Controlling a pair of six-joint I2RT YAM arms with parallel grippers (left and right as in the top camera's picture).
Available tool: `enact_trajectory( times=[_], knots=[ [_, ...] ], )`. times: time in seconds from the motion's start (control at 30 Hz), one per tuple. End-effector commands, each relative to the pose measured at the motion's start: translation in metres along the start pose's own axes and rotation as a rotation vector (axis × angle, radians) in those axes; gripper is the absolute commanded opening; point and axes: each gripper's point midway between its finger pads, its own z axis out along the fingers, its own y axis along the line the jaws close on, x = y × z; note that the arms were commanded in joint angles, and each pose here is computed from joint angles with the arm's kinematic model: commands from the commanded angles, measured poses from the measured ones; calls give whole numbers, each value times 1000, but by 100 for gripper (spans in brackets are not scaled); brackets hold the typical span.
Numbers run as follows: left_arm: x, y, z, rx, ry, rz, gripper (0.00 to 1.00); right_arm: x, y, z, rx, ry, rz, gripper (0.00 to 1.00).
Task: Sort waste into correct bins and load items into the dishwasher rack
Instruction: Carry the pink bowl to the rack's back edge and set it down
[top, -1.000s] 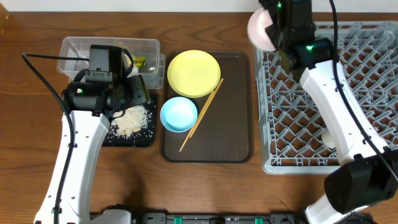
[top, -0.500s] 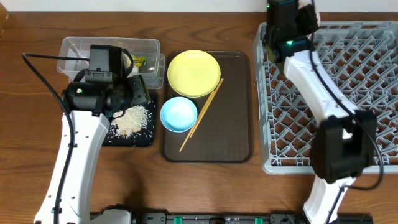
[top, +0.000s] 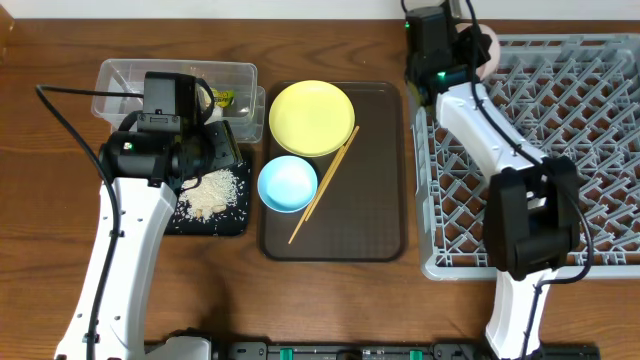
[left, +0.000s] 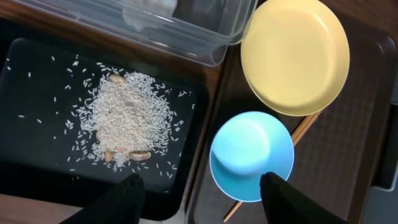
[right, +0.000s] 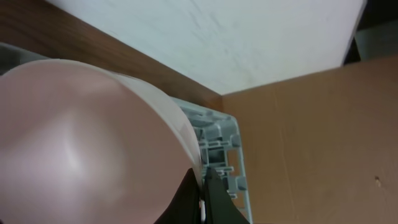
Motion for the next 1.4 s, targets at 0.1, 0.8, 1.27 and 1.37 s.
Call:
enact_trajectory(
  times=[0.1,0.8,1.27,1.37],
  knots=[
    [-2,1,-2,-5,-7,-13,63,-6,16,-13,-18,-20,-10,1],
    [-2,1,-2,-5,-7,-13,63,-17,-18,7,171,-22,84,1],
    [-2,1,-2,-5,-7,-13,63,-16,36,-2,99,-34,-18,1],
    [-2,1,-2,-5,-7,-13,63,-12,36,-8,127,-9,-23,1]
  ],
)
